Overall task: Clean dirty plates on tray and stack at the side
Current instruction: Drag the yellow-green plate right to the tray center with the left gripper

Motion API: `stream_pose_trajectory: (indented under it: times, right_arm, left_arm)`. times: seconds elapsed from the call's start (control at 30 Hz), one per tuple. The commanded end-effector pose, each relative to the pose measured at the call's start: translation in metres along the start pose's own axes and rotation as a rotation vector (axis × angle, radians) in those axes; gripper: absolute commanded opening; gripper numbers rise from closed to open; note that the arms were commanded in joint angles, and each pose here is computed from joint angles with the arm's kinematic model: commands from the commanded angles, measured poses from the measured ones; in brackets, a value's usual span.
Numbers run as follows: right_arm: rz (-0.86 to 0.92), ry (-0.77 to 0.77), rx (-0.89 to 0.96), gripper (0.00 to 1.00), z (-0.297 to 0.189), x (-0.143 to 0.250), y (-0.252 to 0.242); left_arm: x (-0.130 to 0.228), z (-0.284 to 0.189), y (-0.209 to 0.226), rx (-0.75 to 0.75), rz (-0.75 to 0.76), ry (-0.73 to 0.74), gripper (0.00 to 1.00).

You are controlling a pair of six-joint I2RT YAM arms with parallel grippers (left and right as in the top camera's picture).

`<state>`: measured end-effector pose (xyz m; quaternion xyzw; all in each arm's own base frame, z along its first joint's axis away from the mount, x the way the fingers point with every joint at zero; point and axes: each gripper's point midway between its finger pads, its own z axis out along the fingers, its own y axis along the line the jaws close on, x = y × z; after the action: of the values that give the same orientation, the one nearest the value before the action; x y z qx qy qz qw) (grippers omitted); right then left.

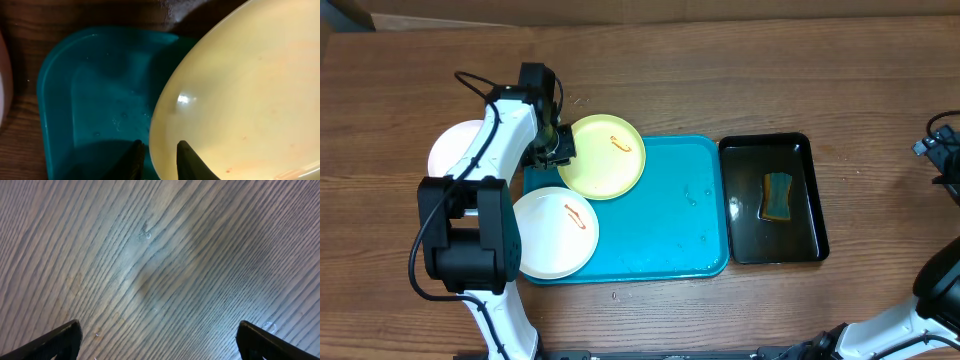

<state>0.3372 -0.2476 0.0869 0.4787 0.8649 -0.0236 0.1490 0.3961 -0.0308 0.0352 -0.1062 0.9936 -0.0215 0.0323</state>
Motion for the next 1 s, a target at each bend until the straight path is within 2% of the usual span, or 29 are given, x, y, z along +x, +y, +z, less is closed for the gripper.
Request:
stream_pose_trajectory:
  times: [0.0, 0.17, 0.3, 0.63, 0.97]
  right_arm:
    - [0.004, -0.025, -0.004, 1.0, -0.005, -0.008, 0.002]
    - [0.004, -0.026, -0.004, 1.0, -0.005, -0.008, 0.002]
    - [0.004, -0.025, -0.004, 1.0, -0.005, -0.008, 0.002]
    - [0.004, -0.025, -0.004, 1.0, -0.005, -0.008, 0.002]
    - [0.004, -0.025, -0.004, 1.0, -0.005, -0.008, 0.002]
  left_arm:
    - [0.007, 0.01, 0.004, -0.019, 0.014, 0.021, 0.24]
    - [0.008, 0.011, 0.003, -0.019, 0.014, 0.023, 0.22]
    - [0.01, 0.011, -0.001, 0.0, 0.015, 0.031, 0.13]
    - [0.02, 0.011, -0.036, 0.092, 0.066, 0.055, 0.15]
    - [0.048, 0.013, -0.086, 0.094, 0.204, 0.074, 0.17]
